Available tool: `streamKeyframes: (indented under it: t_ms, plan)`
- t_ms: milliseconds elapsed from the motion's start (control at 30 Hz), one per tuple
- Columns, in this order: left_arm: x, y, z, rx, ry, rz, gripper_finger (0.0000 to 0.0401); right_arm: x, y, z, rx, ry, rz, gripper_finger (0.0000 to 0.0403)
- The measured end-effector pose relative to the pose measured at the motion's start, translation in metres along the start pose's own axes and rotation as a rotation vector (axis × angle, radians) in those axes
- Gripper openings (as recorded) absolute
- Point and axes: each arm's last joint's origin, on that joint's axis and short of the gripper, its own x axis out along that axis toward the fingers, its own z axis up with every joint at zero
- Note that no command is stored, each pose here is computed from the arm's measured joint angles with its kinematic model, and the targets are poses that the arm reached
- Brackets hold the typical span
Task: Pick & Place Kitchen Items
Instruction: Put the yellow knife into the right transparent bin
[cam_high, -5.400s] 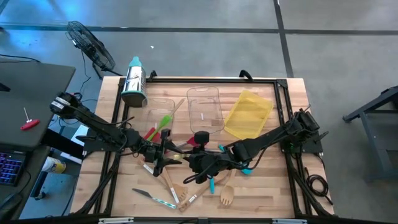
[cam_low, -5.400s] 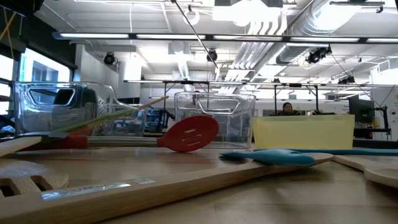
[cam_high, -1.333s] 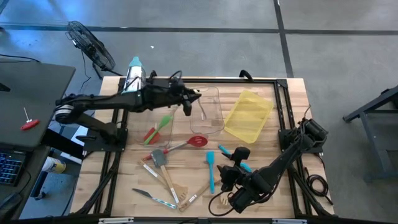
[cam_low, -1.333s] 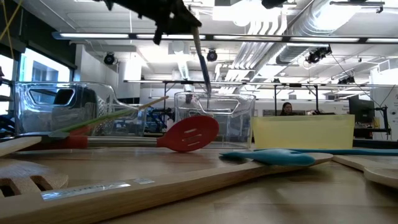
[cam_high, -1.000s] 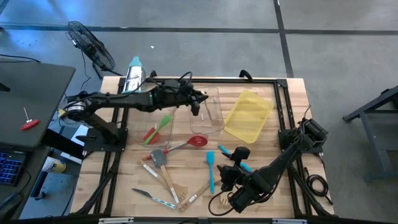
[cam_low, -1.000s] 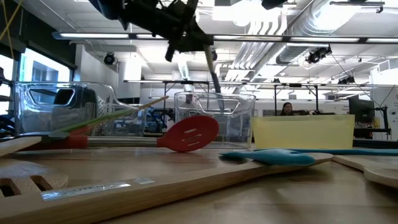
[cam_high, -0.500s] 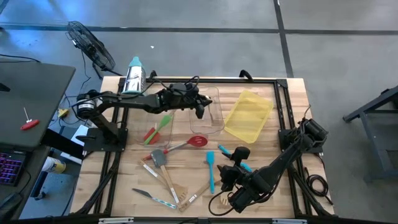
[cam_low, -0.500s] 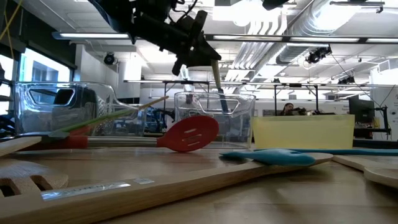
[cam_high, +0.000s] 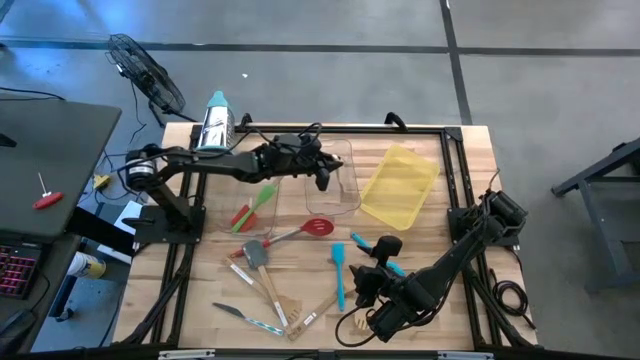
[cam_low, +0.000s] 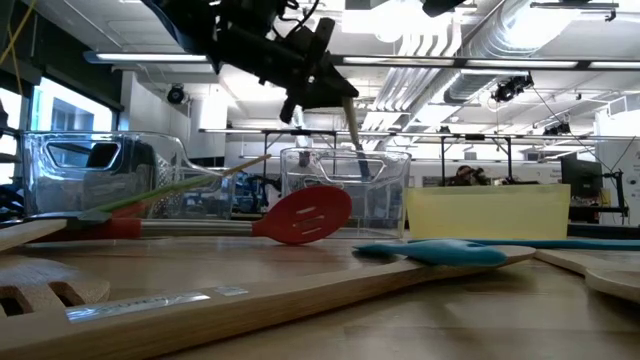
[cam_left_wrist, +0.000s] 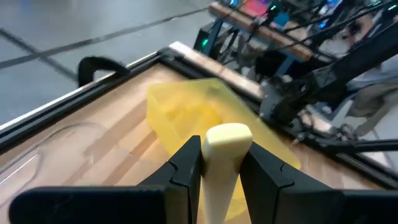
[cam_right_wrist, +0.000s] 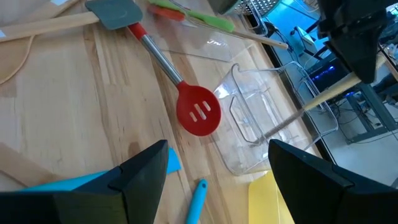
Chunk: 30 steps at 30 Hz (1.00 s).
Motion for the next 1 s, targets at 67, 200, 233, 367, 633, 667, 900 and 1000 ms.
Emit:
streamKeyframes:
  t_ms: [67,200,233,367,633,667,900,1000]
  plan:
    - [0.004,0.002,-0.006,-0.004,0.029,-0.007,0.0079,0.000,0.000,0.000,-0.001,0.001,-0.001,0.0270]
    - [0.015,0.007,-0.018,-0.027,0.052,-0.001,0.0079,0.000,0.000,0.000,-0.002,0.002,0.000,0.0270]
    - [0.018,0.007,-0.020,-0.026,0.043,-0.010,0.0079,0.000,0.000,0.000,-0.002,0.005,0.004,0.0270]
    - [0.027,0.011,-0.026,-0.052,0.031,-0.057,0.0079,0.000,0.000,-0.001,-0.004,0.016,0.012,0.0270]
    - [0.031,0.023,-0.030,-0.104,0.066,-0.048,0.0079,0.000,0.000,-0.002,-0.011,0.023,0.010,0.0270]
    - [0.031,0.023,-0.030,-0.103,0.068,-0.047,0.0079,0.000,-0.001,-0.002,-0.012,0.024,0.009,0.0270]
    - [0.031,0.024,-0.032,-0.096,0.085,-0.034,0.0088,0.000,-0.001,-0.002,-0.015,0.024,0.007,0.0270]
    - [0.031,0.024,-0.033,-0.095,0.091,-0.031,0.0090,0.000,-0.001,-0.002,-0.015,0.023,0.006,0.0270]
